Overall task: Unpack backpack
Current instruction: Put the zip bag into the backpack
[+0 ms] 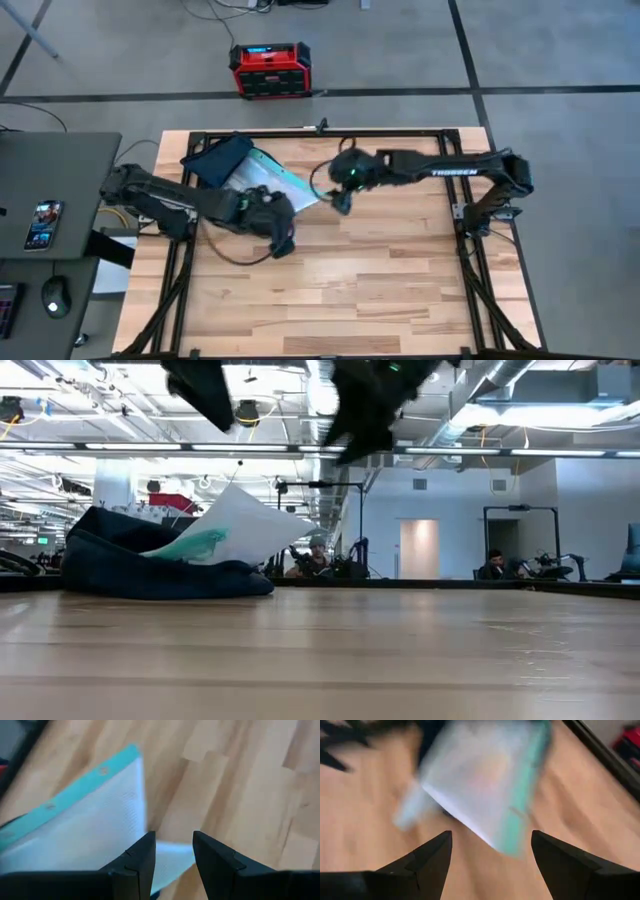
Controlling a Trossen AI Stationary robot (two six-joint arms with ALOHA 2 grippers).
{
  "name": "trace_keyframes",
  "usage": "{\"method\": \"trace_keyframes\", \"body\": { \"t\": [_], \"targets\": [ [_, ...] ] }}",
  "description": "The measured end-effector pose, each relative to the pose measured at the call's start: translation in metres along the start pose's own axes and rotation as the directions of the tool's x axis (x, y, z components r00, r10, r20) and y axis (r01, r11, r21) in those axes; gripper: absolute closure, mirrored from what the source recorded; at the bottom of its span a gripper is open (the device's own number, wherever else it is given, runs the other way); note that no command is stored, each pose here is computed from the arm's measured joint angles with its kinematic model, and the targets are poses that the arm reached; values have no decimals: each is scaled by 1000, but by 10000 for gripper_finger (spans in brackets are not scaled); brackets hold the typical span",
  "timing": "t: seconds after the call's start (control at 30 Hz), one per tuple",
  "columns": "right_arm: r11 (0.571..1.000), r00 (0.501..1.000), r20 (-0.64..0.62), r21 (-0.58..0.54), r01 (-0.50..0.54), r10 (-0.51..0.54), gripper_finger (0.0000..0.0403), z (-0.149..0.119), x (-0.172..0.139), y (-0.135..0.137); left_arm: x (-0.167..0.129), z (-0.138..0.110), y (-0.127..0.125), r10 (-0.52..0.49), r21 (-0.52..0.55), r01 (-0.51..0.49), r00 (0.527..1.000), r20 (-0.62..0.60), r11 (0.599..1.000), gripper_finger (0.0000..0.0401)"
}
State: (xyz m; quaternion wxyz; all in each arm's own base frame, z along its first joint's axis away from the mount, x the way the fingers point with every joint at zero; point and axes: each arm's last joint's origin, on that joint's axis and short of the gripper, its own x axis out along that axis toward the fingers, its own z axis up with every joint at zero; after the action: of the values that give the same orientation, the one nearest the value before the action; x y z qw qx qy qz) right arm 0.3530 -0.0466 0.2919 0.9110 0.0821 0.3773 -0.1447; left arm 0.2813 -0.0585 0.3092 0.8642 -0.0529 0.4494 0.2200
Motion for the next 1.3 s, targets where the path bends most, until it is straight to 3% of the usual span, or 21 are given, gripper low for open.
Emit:
{"method": "trace_keyframes", "body": {
  "t": [0.07,0.3,0.47,0.57,0.67,0.73,0.9,0.97,1.13,1.3],
  "targets": [
    [999,997,-64,-25,47,-49,138,-4,-7,-18,19,7,0,-11,-7,11,1000,-29,1000,285],
    [988,981,-144,-104,111,-126,138,-24,3,-58,73,10,8,100,-82,-115,981,-163,990,280],
    [993,989,-138,-117,29,-45,138,-43,24,-64,103,6,14,166,-74,-191,952,-259,979,268],
    [993,995,-81,-103,-62,54,138,-52,34,-60,112,-1,21,225,-65,-262,911,-346,963,288],
    [984,989,-64,-113,-140,134,138,-62,40,-50,109,-7,27,282,-19,-316,873,-398,949,368],
    [981,986,-45,-107,-164,160,138,-68,44,-42,104,-7,30,312,0,-339,864,-395,941,390],
    [966,954,179,-135,-219,242,138,-78,55,-17,78,-4,41,324,23,-339,874,-362,940,400],
    [967,925,283,-88,-239,255,138,-74,62,-6,65,-1,48,305,25,-315,893,-332,949,400],
    [962,935,249,37,-270,253,138,-70,105,8,35,3,66,220,13,-224,940,-262,974,401],
    [953,931,267,104,-284,248,138,-37,145,21,29,-13,85,164,-4,-170,955,-247,985,401]
  ]
}}
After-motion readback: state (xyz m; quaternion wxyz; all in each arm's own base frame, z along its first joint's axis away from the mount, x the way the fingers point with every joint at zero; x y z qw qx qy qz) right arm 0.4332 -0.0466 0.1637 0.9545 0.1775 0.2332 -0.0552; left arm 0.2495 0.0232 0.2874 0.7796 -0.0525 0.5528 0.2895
